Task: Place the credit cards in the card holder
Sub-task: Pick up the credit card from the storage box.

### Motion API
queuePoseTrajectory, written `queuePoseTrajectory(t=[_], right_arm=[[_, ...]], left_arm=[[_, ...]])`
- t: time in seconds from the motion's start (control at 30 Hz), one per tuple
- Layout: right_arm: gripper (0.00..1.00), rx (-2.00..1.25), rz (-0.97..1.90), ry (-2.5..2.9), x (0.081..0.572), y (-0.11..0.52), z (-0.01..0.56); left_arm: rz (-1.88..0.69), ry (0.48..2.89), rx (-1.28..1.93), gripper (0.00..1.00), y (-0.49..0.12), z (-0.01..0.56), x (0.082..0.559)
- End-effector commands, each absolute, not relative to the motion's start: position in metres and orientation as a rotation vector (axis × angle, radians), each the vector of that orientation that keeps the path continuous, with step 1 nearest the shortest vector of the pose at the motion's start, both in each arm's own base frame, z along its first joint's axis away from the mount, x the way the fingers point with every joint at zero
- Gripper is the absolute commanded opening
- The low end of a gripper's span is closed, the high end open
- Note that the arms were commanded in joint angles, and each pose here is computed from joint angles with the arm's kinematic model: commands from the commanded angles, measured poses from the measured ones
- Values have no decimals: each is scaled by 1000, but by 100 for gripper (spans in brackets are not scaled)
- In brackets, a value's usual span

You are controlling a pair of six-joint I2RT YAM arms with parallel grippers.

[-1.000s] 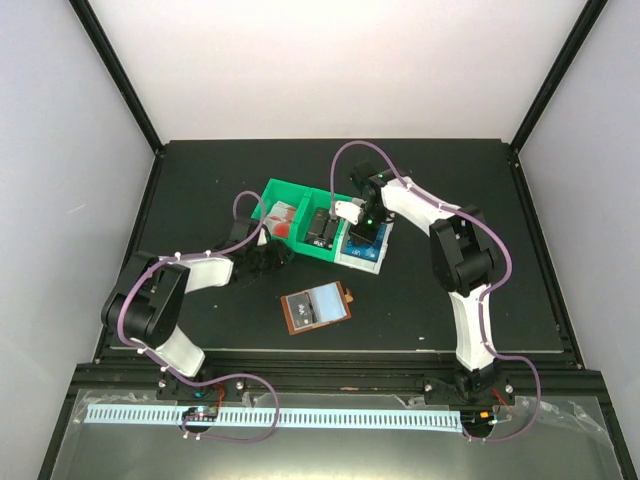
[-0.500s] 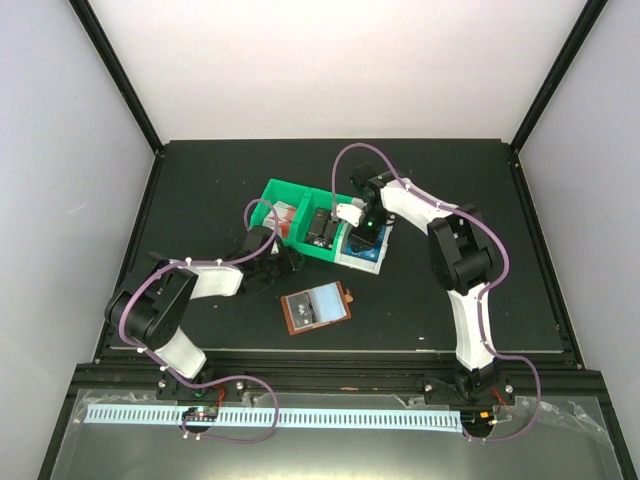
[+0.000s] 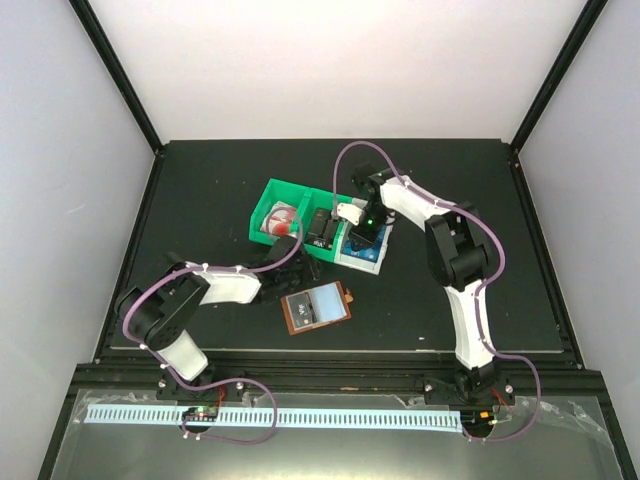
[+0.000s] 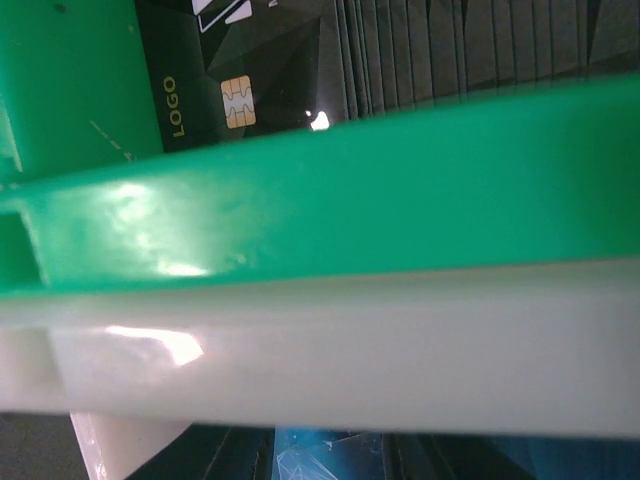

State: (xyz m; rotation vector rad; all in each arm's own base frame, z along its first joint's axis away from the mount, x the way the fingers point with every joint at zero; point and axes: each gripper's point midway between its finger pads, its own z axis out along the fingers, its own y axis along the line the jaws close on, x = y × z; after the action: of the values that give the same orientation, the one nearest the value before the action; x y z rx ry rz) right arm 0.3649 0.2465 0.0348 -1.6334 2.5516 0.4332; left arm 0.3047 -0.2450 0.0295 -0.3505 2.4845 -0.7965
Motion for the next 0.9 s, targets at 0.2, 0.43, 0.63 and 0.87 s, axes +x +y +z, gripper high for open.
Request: queuePoseTrajectory(t=[0.2,0.43,0.63,0.87], right_arm=[[31,-1581,634,2582,347,254,56],[30,-1508,701,2596,335,255,63],[30,-1447,678,2614,330,251,68],[31,-1410,698,2601,323,253,78]], left_arm=[[-708,2500,-319,48,-265,24,316],[-723,2520,-235,50,-279,25,321],[-738,2520,-207,50,-284,27,322],[-731,2516,-197,50,-284,28,323]])
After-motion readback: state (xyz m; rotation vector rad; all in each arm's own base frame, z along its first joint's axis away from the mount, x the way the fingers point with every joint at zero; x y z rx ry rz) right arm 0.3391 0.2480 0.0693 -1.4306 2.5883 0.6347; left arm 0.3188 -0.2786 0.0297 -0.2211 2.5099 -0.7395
